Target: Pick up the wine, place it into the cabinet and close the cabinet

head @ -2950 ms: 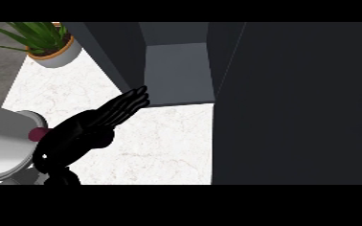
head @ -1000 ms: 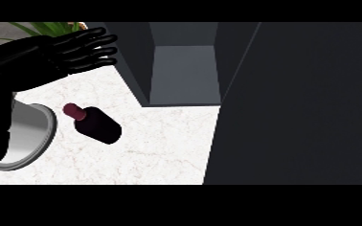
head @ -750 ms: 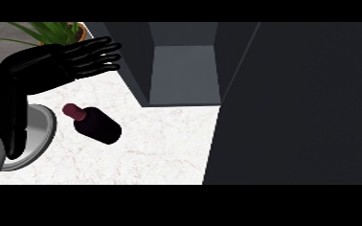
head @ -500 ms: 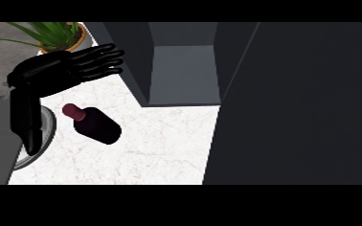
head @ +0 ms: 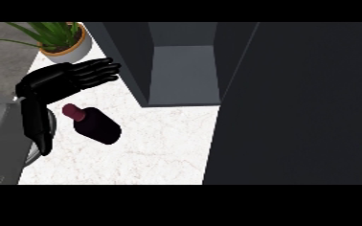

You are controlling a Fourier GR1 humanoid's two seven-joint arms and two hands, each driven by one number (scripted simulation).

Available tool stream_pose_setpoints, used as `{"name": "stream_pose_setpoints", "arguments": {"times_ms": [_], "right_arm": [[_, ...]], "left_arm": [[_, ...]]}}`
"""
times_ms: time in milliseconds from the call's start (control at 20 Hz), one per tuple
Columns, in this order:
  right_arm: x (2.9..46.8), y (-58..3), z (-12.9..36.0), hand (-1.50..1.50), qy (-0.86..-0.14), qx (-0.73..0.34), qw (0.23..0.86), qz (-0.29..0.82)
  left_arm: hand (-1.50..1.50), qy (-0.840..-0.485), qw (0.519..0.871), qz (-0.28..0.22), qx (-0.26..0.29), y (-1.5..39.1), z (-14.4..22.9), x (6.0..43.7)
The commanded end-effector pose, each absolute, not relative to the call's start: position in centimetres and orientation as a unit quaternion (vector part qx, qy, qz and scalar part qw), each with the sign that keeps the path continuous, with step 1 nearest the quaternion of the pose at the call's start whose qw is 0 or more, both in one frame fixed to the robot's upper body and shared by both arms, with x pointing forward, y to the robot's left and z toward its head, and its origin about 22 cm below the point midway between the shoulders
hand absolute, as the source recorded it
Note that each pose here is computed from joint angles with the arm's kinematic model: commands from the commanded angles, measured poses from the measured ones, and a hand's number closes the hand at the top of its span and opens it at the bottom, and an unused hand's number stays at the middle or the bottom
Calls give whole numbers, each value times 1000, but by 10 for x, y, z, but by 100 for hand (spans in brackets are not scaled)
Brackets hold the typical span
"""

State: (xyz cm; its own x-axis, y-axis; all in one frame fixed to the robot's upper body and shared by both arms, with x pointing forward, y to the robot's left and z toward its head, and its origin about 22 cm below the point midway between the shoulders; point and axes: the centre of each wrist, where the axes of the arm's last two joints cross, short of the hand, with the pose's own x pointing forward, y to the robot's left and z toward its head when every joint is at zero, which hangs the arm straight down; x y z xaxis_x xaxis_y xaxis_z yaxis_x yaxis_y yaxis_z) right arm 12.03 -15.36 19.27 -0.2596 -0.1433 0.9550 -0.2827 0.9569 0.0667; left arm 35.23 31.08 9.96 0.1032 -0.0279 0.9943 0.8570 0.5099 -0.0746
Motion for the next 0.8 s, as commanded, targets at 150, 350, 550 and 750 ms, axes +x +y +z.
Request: {"name": "stream_pose_setpoints", "arguments": {"times_ms": [150,350,550,750], "right_arm": [[96,-163,211,-150,-825,109,552,51],[86,-173,219,-150,-824,111,554,53],[87,-167,219,-150,-821,115,556,54],[93,-162,212,-150,-822,106,556,57]], "left_arm": [[-150,-573,661,-344,-341,337,71,359],[-150,-561,668,-354,-337,326,48,351],[-150,-552,680,-350,-333,338,33,346],[-150,-546,684,-355,-328,339,26,351]]}}
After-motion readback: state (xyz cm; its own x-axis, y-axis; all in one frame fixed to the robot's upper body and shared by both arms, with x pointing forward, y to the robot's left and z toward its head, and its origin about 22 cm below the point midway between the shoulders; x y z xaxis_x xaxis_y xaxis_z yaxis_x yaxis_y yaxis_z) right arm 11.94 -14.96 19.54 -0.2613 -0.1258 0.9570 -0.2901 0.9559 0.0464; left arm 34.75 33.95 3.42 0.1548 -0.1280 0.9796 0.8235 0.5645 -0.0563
